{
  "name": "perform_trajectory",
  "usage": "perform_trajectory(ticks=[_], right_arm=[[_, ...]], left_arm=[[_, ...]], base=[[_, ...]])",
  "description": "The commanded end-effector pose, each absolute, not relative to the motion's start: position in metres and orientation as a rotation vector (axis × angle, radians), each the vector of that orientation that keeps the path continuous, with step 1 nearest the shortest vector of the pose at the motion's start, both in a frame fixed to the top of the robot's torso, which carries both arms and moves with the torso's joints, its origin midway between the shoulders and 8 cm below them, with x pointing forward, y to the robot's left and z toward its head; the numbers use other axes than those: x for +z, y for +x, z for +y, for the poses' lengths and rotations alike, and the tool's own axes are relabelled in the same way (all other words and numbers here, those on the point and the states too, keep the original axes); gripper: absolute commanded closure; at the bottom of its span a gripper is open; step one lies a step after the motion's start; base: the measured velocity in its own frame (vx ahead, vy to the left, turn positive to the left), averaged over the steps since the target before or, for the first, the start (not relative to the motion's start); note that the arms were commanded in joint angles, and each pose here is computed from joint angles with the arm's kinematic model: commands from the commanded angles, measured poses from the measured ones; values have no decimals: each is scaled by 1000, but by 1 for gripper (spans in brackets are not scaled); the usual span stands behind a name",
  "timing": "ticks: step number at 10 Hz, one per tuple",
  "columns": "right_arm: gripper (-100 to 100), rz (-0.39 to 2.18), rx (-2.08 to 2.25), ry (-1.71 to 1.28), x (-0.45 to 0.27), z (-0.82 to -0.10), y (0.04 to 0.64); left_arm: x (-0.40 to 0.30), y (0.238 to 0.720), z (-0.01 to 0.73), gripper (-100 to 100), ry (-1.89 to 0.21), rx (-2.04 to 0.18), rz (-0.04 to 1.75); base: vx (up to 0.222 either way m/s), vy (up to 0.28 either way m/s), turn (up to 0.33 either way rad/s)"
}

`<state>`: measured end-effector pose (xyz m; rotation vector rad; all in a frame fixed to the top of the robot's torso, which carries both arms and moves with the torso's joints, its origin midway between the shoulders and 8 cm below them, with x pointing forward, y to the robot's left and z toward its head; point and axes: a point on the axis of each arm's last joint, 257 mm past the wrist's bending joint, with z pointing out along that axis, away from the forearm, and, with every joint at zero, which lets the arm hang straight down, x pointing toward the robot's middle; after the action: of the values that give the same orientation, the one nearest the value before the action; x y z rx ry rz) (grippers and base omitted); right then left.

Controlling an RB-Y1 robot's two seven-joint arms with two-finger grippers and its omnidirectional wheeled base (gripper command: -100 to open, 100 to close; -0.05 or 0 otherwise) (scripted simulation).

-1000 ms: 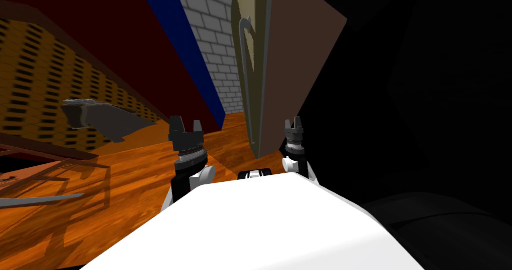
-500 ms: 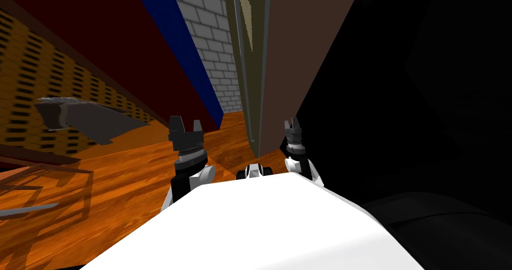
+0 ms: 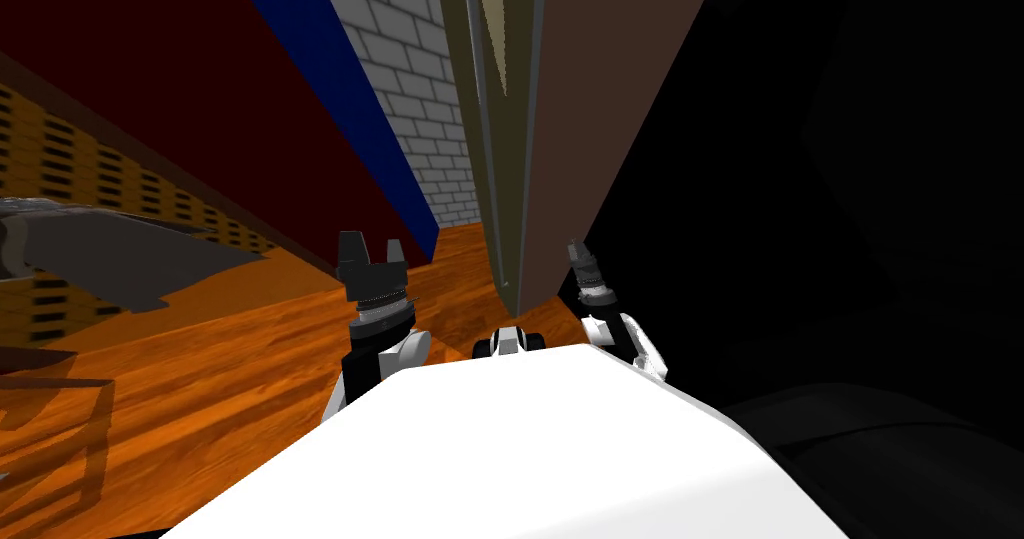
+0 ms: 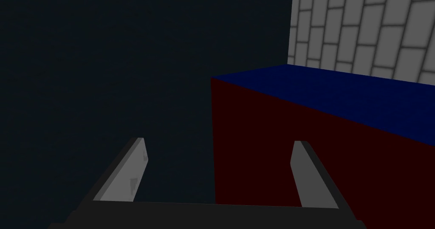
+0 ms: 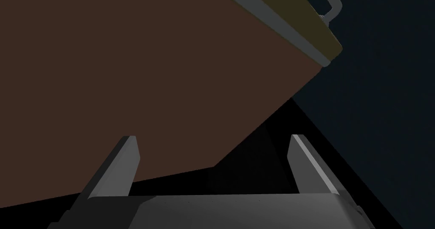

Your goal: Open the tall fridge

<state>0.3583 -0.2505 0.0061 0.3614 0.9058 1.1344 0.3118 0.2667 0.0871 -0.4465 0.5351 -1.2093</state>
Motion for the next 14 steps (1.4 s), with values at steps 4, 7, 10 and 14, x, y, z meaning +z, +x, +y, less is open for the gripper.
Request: perform_trajectory(ticks=[4,7,10,14], right_arm=[[-100,1095,988,267,-16,-260,371],[-100,1209,849,213,-31,-278,381],[-100,1281,766,149,-37,-286,387],[-100,1375,596,62,-42,-310,397]], left_arm=[[87,312,267,0,-446,-1209,535],[87,312,267,0,-446,-1209,535],[87,312,267,0,-446,-1209,535],[87,312,267,0,-446,-1209,535]], base=[[57,65,-112],[58,69,-127],[64,73,-125],[63,88,-124]])
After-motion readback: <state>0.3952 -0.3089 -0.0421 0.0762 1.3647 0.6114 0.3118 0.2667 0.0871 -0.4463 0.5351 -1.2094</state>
